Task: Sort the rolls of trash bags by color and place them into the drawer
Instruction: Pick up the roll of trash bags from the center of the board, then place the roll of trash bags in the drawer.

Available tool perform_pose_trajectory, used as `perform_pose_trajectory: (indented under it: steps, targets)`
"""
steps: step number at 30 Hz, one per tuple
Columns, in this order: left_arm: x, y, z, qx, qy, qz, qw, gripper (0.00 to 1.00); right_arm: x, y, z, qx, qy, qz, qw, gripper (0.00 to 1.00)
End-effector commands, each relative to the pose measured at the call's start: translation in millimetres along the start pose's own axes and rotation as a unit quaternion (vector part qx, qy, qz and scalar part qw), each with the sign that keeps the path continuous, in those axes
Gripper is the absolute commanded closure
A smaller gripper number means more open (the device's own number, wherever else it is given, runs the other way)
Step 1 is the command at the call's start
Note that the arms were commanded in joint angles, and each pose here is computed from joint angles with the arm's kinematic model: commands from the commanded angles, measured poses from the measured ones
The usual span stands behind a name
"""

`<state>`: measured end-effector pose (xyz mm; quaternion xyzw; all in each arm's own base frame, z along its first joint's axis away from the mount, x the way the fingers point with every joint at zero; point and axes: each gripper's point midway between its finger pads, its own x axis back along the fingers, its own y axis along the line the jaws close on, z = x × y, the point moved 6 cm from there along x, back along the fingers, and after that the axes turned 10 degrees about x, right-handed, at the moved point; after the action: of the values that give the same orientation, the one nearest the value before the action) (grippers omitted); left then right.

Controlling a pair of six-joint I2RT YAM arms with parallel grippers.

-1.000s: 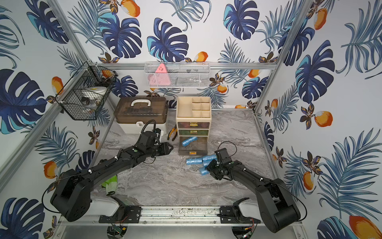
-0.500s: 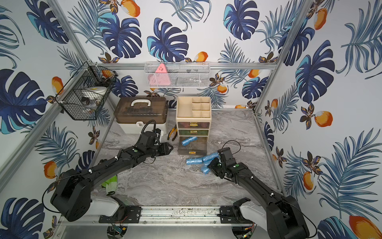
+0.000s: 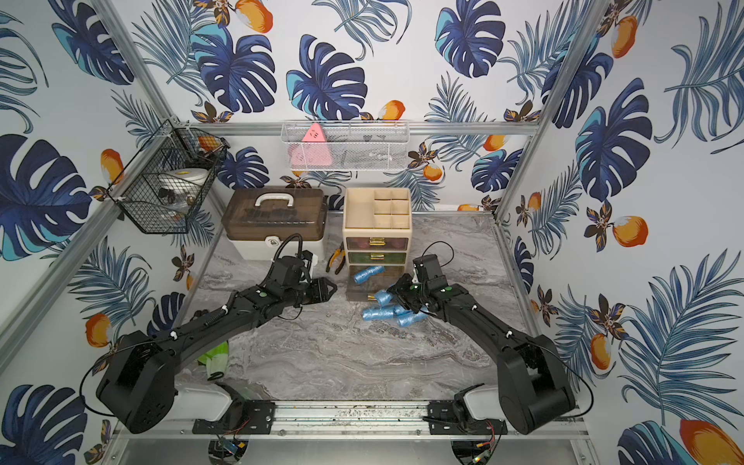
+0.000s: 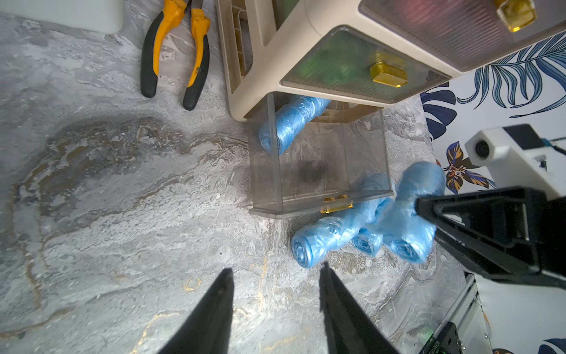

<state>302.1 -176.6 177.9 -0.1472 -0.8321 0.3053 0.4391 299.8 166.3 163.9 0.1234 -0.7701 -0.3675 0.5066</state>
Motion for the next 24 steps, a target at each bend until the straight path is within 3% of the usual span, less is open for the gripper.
perform_pose_trajectory:
  steps: [1,13,24]
  targets:
    - [2.6,0.1,-1.4,-0.002,-0.006,-0.001,1.000,0.50,-12.6,16.9,-15.6,-0.003,-0.010,-0.031,0.999,0.70]
    - [4.7,1.6,-2.4,-0.002,-0.007,-0.002,1.000,0.50,-61.1,18.7,-33.3,-0.030,0.014,-0.034,0.999,0.49]
    - [6.3,1.7,-2.9,0.001,-0.008,0.003,1.000,0.50,-21.4,16.8,-19.8,0.004,-0.002,-0.020,1.000,0.42]
